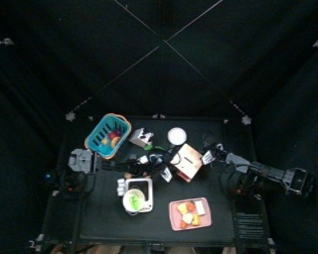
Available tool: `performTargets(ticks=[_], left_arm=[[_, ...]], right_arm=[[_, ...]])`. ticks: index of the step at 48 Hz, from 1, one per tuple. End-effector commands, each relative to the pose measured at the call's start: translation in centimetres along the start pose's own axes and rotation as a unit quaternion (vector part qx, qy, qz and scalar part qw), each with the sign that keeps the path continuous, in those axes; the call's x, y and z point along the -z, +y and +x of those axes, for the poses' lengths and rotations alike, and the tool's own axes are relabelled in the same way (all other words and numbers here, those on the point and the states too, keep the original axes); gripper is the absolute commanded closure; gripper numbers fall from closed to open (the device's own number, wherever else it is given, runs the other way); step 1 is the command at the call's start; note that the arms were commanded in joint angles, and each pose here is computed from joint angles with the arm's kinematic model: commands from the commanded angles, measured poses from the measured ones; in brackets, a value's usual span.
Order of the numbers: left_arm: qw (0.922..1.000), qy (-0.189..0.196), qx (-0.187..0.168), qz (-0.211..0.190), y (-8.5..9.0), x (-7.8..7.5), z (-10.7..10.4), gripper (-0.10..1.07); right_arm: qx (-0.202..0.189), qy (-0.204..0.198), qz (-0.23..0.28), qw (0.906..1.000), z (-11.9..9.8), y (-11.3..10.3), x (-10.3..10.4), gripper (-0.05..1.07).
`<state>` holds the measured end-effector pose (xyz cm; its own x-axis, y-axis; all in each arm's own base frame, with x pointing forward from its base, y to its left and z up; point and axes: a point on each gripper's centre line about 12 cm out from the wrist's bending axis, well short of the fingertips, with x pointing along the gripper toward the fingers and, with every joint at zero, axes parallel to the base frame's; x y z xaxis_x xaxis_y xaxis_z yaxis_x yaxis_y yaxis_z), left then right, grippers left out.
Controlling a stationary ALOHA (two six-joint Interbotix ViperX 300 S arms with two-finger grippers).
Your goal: Close drawer
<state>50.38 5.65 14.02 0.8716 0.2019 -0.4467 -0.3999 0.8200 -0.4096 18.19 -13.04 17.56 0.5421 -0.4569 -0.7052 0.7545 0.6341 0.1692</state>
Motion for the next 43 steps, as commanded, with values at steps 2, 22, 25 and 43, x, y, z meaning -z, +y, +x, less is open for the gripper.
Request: performTargets(ticks=[2, 22, 25, 43], left_arm=[[0.9994, -0.032, 0.007, -0.005, -0.3, -2.8, -0.2, 0.59], [0.9995, -0.03, 0.012, -0.003, -0.8, -2.8, -1.9, 0.59], [0.9994, -0.03, 0.014, -0.003, -0.9, -2.9, -2.3, 0.59], [0.999, -0.034, 0.03, 0.003, -2.3, -2.9, -3.8, 0.59]], right_arm=[[-0.004, -0.011, 0.003, 0.9999, -0.2, 0.1, -0.6, 0.62], [-0.005, -0.027, 0.007, 0.9996, -0.9, -0.1, -0.9, 0.62], [-0.005, -0.03, 0.009, 0.9995, -1.1, -0.1, -0.9, 0.62], [-0.005, -0.03, 0.013, 0.9995, -1.3, -0.3, -0.5, 0.62]])
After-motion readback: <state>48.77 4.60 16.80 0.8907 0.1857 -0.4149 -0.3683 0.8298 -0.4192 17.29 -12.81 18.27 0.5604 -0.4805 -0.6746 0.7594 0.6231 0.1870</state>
